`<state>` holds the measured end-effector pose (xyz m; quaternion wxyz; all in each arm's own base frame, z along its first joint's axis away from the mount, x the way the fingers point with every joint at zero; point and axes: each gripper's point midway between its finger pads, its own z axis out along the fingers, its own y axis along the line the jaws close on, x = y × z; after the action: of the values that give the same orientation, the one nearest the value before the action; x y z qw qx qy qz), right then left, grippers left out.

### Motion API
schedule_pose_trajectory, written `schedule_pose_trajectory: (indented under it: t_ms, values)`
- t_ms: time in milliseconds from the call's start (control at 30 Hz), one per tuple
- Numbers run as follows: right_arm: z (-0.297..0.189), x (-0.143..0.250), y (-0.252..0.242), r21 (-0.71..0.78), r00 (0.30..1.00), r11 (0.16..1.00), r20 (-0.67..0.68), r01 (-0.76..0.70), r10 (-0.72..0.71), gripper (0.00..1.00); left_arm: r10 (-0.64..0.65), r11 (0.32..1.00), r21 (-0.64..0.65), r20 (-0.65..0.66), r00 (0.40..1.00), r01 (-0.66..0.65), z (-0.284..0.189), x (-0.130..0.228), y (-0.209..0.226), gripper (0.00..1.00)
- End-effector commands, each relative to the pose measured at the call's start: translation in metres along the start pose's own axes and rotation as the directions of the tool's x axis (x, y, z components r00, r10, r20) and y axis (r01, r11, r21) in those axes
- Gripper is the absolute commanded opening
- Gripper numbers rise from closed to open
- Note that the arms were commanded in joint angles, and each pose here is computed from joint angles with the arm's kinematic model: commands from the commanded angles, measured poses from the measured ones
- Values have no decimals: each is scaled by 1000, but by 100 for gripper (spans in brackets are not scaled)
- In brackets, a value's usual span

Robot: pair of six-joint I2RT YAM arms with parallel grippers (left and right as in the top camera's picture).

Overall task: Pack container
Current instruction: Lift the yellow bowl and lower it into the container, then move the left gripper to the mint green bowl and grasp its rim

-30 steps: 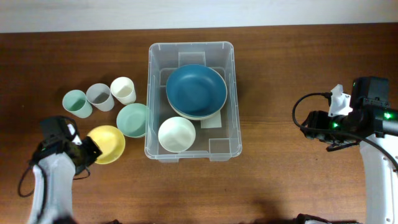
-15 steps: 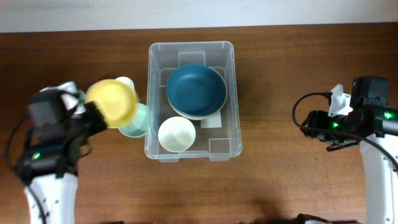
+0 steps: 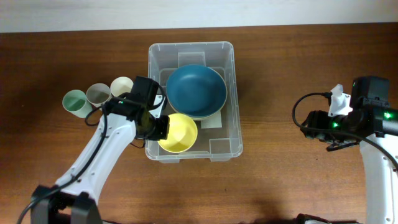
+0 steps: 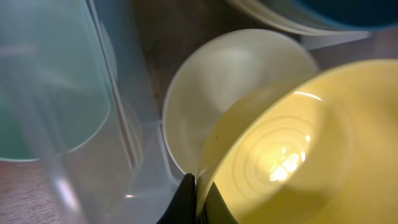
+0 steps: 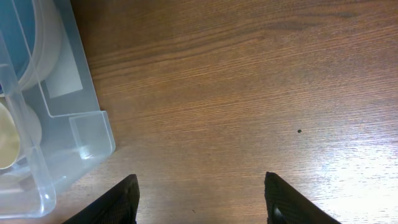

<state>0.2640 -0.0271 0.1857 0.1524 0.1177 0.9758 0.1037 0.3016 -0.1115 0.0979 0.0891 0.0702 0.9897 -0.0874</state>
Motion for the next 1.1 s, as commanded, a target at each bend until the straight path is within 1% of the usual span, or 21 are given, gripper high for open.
schedule_pose_trajectory:
  t_ms: [0, 33, 67, 100, 167, 233, 267, 300, 333, 367, 400, 467, 533, 600, 633, 700, 767, 900, 1000, 1067]
  values:
    - [2, 2, 3, -10, 1000, 1000, -10, 16, -16, 60, 42, 999, -8, -24, 999, -43, 7, 0, 1, 13]
    - [2, 2, 3, -10, 1000, 1000, -10, 16, -16, 60, 47, 999, -8, -21, 999, -48, 6, -1, 0, 25]
    - [2, 2, 3, -10, 1000, 1000, -10, 16, -16, 60, 49, 999, -9, -8, 999, -49, 2, -5, 0, 52]
    - [2, 2, 3, -10, 1000, 1000, -10, 16, -16, 60, 51, 999, -7, 7, 999, -51, -5, -10, -2, 54]
    - [2, 2, 3, -10, 1000, 1000, -10, 16, -16, 60, 66, 998, -10, 54, 996, -66, -27, -23, -5, 55]
    - [2, 2, 3, -10, 1000, 1000, -10, 16, -16, 60, 66, 996, -71, 124, 990, -58, -57, -39, 2, 56]
    - [2, 3, 3, -10, 1000, 1000, -11, 16, -16, 60, 57, 993, -112, 183, 982, -37, -80, -49, 11, 56]
    - [2, 3, 3, -10, 1000, 1000, -11, 16, -16, 60, 48, 991, -131, 216, 975, -19, -93, -54, 17, 57]
    - [2, 2, 3, -10, 1000, 1000, -10, 20, -20, 60, 23, 988, -151, 265, 964, 18, -110, -60, 28, 61]
    - [2, 2, 3, -10, 1000, 1000, -10, 23, -23, 60, 9, 987, -154, 284, 959, 36, -117, -61, 32, 62]
    - [2, 2, 3, -10, 1000, 1000, -11, 23, -23, 60, -39, 983, -157, 330, 943, 96, -132, -62, 47, 64]
    - [2, 2, 3, -10, 1000, 1000, -11, 23, -23, 60, -139, 962, -168, 378, 915, 215, -152, -56, 84, 64]
    - [2, 2, 3, -10, 1000, 1000, -11, 23, -23, 60, -218, 936, -179, 381, 899, 303, -156, -48, 112, 64]
    - [2, 2, 3, -10, 1000, 1000, -10, 23, -23, 60, -306, 903, -177, 371, 877, 391, -152, -37, 141, 64]
    - [3, 2, 3, -10, 1000, 1000, -11, 23, -23, 60, -351, 893, -151, 353, 867, 423, -145, -32, 151, 64]
    - [3, 2, 3, -11, 1000, 1000, -11, 23, -23, 60, -426, 880, -81, 299, 854, 467, -123, -24, 162, 64]
    - [3, 2, 3, -11, 1000, 1000, -12, 23, -23, 61, -456, 874, -54, 254, 853, 483, -103, -19, 165, 64]
    - [3, 2, 3, -11, 1000, 1000, -12, 22, -22, 60, -476, 877, -4, 128, 870, 481, -44, -11, 160, 66]
    - [3, 3, 3, -11, 1000, 1000, -12, 23, -23, 61, -466, 884, -3, 71, 882, 467, -13, -14, 158, 67]
    - [3, 3, 3, -11, 1000, 1000, -12, 23, -23, 60, -451, 892, -4, 55, 891, 452, 2, -19, 157, 70]
